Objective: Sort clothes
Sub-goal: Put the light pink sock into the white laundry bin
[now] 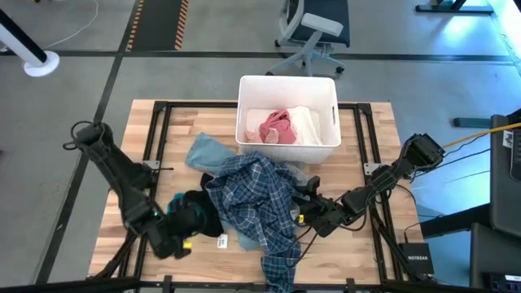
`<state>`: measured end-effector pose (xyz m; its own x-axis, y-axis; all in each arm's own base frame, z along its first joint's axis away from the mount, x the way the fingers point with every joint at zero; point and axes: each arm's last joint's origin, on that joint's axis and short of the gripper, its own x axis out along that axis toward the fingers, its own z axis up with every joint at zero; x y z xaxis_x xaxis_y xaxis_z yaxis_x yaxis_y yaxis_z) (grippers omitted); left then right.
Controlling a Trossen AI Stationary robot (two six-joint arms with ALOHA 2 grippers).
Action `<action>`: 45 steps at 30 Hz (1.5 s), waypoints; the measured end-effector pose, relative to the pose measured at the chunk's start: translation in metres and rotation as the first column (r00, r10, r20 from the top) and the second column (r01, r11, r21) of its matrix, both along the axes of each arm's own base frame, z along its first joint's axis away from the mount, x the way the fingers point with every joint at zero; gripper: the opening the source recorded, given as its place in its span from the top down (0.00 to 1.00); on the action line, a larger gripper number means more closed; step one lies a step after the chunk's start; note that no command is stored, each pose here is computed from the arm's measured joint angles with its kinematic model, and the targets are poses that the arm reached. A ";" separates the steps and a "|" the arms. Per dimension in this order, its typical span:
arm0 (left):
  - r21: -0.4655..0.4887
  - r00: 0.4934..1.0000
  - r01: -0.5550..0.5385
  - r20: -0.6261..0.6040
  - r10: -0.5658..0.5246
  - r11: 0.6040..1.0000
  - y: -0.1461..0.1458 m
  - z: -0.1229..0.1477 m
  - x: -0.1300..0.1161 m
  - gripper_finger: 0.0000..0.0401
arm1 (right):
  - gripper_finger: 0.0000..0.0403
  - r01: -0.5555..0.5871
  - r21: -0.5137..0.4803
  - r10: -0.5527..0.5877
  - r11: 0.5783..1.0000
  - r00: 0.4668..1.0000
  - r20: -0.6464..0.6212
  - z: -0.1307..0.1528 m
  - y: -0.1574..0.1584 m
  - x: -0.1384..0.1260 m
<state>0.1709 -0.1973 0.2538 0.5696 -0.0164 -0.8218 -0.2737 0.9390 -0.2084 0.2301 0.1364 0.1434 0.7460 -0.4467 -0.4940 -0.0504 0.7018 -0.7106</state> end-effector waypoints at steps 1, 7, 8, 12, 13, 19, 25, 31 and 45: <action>-0.001 1.000 0.009 -0.010 -0.009 1.000 -0.006 -0.003 -0.003 1.00 | 0.47 -0.001 0.002 0.001 1.000 1.000 0.004 0.000 0.000 0.000; 0.004 0.998 -0.009 -0.061 0.009 1.000 -0.029 -0.026 -0.013 1.00 | 0.47 -0.002 0.004 0.002 1.000 1.000 0.011 0.001 0.001 0.001; -0.004 0.997 -0.031 -0.065 0.030 1.000 -0.031 -0.029 -0.013 1.00 | 0.47 -0.002 0.004 0.002 1.000 1.000 0.011 0.001 0.001 0.001; 0.034 0.995 -0.043 -0.084 0.046 0.999 -0.035 -0.041 -0.009 0.99 | 0.47 -0.002 0.004 0.002 1.000 1.000 0.011 0.001 0.001 0.001; 0.038 0.994 -0.054 -0.097 0.057 0.998 -0.034 -0.044 -0.007 0.99 | 0.47 -0.002 0.004 0.002 1.000 1.000 0.011 0.001 0.001 0.001; 0.034 0.958 -0.148 -0.243 0.152 0.988 -0.029 -0.056 -0.004 0.99 | 0.47 -0.002 0.004 0.002 1.000 1.000 0.010 0.001 0.001 0.001; 0.051 0.940 -0.175 -0.288 0.182 0.983 -0.029 -0.062 -0.004 0.89 | 0.47 -0.003 0.003 0.003 1.000 1.000 0.009 0.001 0.001 0.001; 0.066 0.937 -0.177 -0.295 0.189 0.982 -0.028 -0.069 -0.005 0.66 | 0.47 -0.003 0.003 0.003 1.000 1.000 0.009 0.001 0.001 0.001; 0.116 0.941 -0.134 -0.298 0.163 0.984 -0.009 -0.099 -0.005 0.55 | 0.47 -0.003 0.004 0.003 1.000 1.000 0.009 0.001 0.001 0.001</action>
